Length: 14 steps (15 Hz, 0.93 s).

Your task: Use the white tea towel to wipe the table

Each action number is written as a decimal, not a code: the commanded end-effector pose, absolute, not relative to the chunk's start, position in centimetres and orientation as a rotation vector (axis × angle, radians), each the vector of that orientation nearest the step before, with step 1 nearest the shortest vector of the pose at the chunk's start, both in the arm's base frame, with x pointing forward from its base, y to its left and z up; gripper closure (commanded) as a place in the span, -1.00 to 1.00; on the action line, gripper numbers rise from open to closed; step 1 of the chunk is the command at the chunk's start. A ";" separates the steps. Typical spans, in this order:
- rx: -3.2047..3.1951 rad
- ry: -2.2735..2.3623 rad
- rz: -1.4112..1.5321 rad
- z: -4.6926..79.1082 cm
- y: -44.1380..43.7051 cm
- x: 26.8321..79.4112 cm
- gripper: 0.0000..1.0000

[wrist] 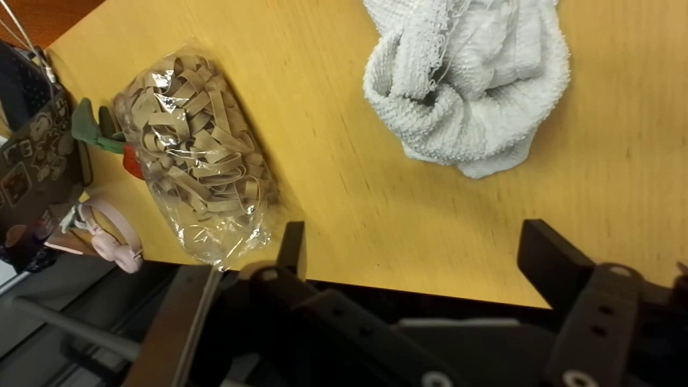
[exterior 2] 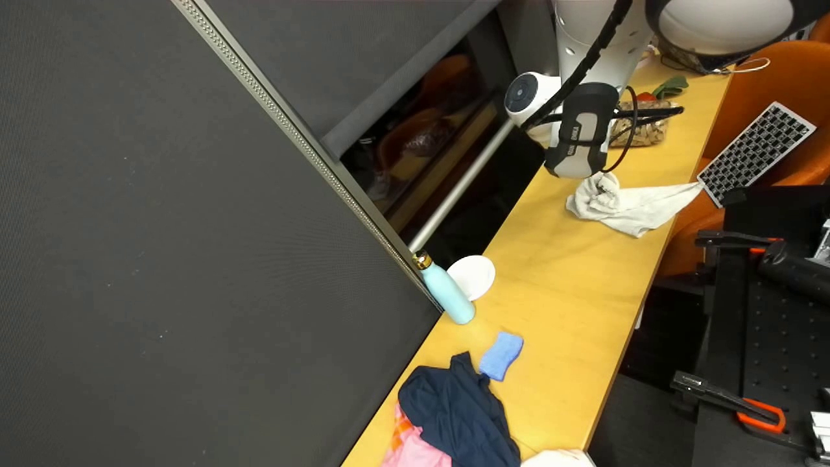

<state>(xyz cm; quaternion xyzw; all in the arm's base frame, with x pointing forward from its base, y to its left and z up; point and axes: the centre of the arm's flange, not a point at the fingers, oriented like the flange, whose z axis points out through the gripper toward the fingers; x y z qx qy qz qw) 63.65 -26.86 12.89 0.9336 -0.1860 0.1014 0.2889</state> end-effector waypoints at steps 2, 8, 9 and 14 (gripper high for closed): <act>2.538 -0.431 0.494 13.3 -29.7 69.9 -1.00; 2.731 -0.288 0.768 14.6 -29.1 77.9 -1.00; 2.764 -0.251 0.808 14.5 -28.3 79.1 -1.00; 2.977 -0.056 0.897 11.6 -24.0 83.3 -1.00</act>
